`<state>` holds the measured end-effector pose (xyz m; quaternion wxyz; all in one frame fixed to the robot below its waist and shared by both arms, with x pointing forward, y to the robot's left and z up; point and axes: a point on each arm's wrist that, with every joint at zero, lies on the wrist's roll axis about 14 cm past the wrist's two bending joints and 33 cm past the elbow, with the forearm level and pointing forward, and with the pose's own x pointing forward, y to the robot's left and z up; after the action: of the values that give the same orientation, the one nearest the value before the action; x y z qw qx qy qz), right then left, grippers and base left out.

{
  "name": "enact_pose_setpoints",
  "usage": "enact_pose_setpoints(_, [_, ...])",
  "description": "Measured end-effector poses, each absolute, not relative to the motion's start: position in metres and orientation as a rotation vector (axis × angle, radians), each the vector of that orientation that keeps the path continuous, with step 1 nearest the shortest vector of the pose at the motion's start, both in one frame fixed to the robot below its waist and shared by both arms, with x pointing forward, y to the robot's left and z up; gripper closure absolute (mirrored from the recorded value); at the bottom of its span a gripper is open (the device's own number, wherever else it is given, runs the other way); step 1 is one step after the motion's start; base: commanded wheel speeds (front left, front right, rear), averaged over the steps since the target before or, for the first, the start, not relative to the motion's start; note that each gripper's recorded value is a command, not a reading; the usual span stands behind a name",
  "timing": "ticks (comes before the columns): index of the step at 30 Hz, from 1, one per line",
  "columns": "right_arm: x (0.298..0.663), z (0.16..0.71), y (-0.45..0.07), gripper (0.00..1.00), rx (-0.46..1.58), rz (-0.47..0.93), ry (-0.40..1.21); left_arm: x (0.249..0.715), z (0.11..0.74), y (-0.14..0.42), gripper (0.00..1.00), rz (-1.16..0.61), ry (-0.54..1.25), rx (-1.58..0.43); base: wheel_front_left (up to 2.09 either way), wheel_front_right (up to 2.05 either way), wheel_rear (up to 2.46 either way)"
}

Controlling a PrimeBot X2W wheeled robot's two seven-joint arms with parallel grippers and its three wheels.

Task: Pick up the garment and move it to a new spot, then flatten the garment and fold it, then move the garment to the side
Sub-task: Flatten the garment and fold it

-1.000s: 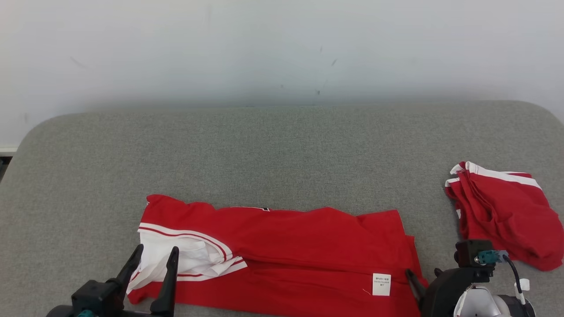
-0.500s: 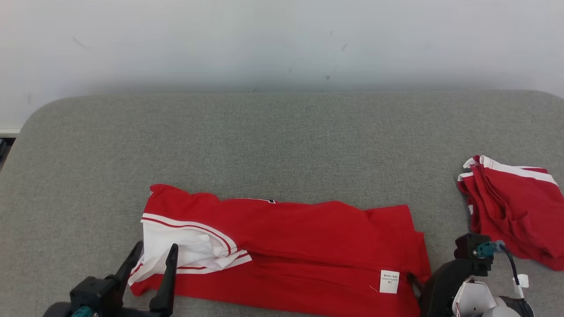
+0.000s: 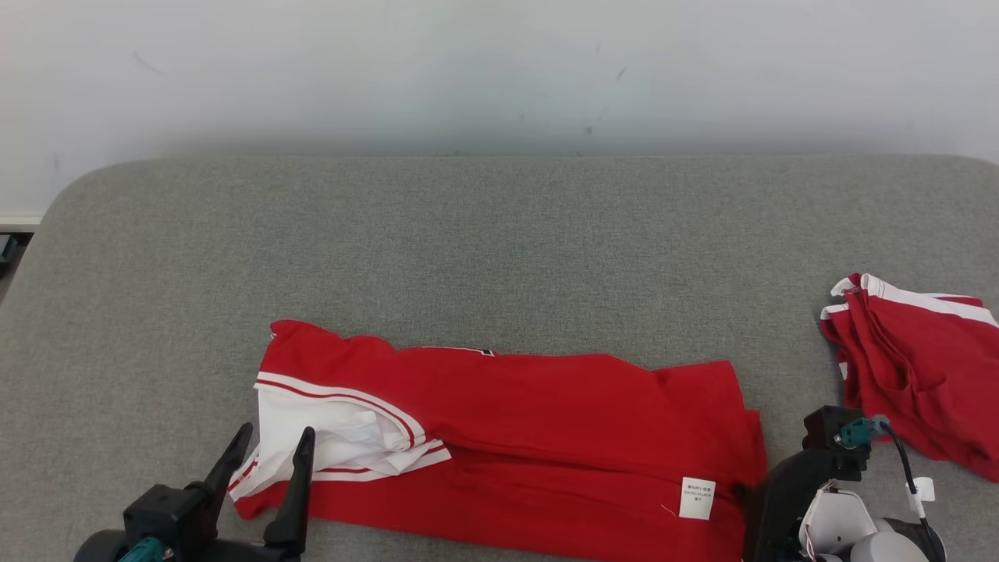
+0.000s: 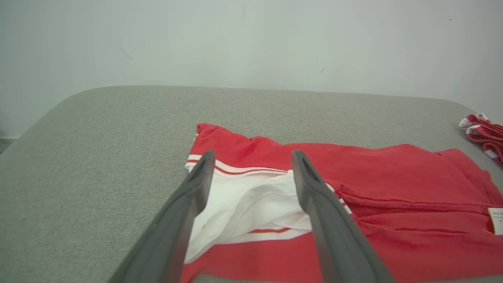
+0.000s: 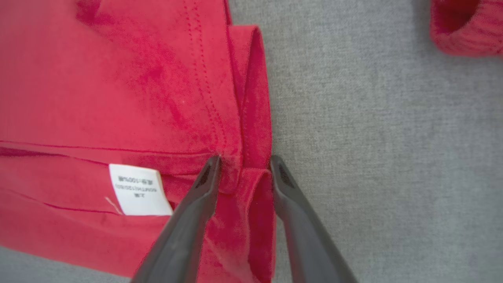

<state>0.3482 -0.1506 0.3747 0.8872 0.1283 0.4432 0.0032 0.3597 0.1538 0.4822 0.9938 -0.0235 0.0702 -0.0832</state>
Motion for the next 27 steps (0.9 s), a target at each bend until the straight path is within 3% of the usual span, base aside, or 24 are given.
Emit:
enact_pose_setpoints(1, [0.349,0.375,-0.150,1.00,0.267,0.008,0.920,0.360,0.482,0.154,0.00,-0.167,0.142,-0.047,0.00,0.00,0.00])
enact_pose_setpoints(13, [0.359,0.390,-0.156,1.00,0.282,-0.008,0.867,0.358,0.481,0.159,0.00,-0.153,0.145,-0.048,0.00,0.00,0.00])
enact_pose_setpoints(27, [0.368,0.442,-0.244,1.00,0.189,-0.200,0.672,0.360,0.481,0.154,0.00,-0.160,0.141,-0.052,0.00,0.00,0.00])
